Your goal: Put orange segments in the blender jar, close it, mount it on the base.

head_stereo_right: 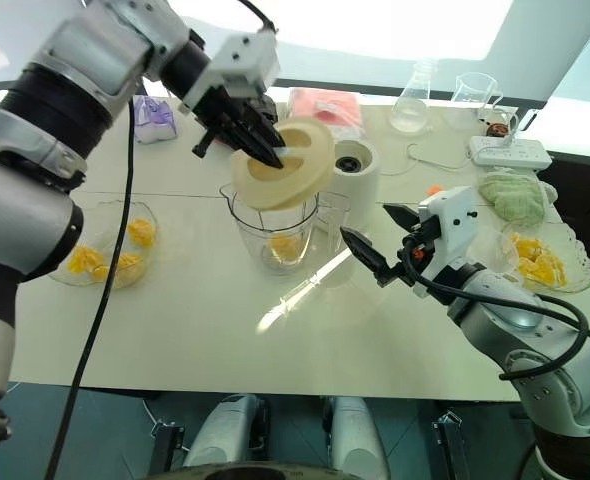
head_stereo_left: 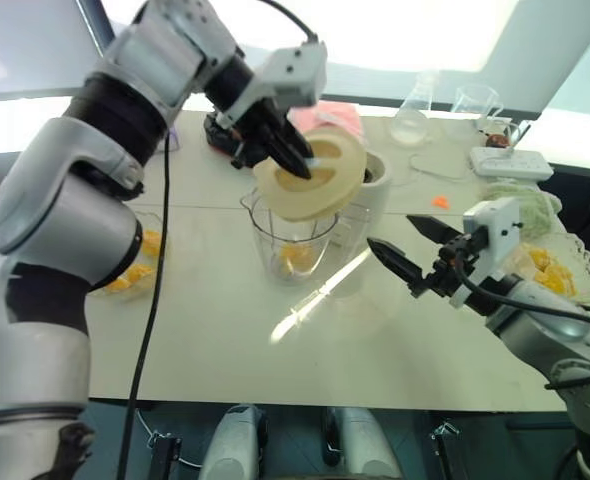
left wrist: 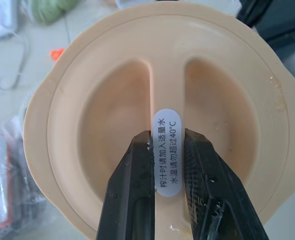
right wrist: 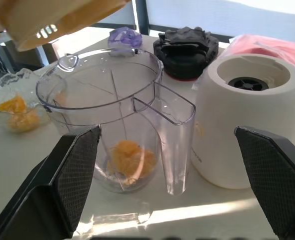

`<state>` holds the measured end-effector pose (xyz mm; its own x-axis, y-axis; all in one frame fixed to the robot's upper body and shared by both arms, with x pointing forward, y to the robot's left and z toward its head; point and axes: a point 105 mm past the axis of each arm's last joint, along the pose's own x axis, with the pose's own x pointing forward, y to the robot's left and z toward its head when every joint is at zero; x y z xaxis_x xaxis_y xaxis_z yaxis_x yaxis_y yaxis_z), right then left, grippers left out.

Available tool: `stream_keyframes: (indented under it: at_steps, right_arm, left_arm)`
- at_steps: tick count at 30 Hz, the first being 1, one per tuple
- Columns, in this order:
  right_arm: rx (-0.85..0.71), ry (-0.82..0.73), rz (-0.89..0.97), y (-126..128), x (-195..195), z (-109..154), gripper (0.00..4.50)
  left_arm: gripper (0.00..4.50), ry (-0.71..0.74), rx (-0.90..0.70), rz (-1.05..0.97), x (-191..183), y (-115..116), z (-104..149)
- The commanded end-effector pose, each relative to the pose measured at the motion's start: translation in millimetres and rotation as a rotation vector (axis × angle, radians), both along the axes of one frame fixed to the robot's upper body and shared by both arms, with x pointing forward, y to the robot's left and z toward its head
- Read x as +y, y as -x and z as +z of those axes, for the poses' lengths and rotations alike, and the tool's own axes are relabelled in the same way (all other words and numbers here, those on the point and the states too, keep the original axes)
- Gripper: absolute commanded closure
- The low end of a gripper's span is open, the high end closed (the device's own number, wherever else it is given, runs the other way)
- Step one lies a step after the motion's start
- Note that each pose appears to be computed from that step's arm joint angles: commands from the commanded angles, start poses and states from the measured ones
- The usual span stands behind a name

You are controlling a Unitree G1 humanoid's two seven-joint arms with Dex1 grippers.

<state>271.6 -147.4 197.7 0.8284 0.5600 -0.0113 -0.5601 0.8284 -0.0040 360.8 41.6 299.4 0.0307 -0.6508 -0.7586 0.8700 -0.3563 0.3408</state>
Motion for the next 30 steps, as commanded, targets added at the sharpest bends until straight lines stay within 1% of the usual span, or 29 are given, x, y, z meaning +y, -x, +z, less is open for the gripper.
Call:
stream_keyframes:
  at_steps: [1,5,9,16,22,25,28,30]
  right_arm:
    - [-0.046,-0.005,-0.022,-2.8,6.1,4.7,0.0]
    - [-0.05,0.0,-0.028,-5.7,11.8,1.7,0.0]
    - [-0.055,0.014,0.008,-4.9,20.4,-0.5,0.0]
    - [-0.077,0.005,0.021,-1.9,27.2,2.0,0.0]
    - [-0.066,0.026,0.03,2.5,33.2,-7.4,0.0]
    - [-0.069,0.03,0.012,0.5,34.0,-9.6,0.0]
    - [-0.077,0.025,-0.003,-1.7,34.9,-10.1,0.0]
    - [-0.073,0.03,-0.031,-7.9,35.0,-16.2,0.0]
  left_arm:
    - [4.29,-0.09,-0.048,0.0,1.4,-3.3,-2.1]
    - [4.29,-0.147,-0.042,0.024,3.4,-7.8,-11.6]
    - [4.29,-0.208,-0.033,0.043,5.7,-12.7,-25.2]
    - [4.29,-0.244,-0.022,0.075,1.4,-17.7,-34.0]
    - [4.29,-0.286,-0.044,0.054,0.5,-19.0,-39.1]
    - [4.29,-0.291,-0.024,0.085,3.7,-20.2,-41.3]
    - [4.29,-0.278,0.03,0.146,4.9,-20.3,-43.2]
    - [4.29,-0.276,0.055,0.14,5.8,-17.0,-47.0]
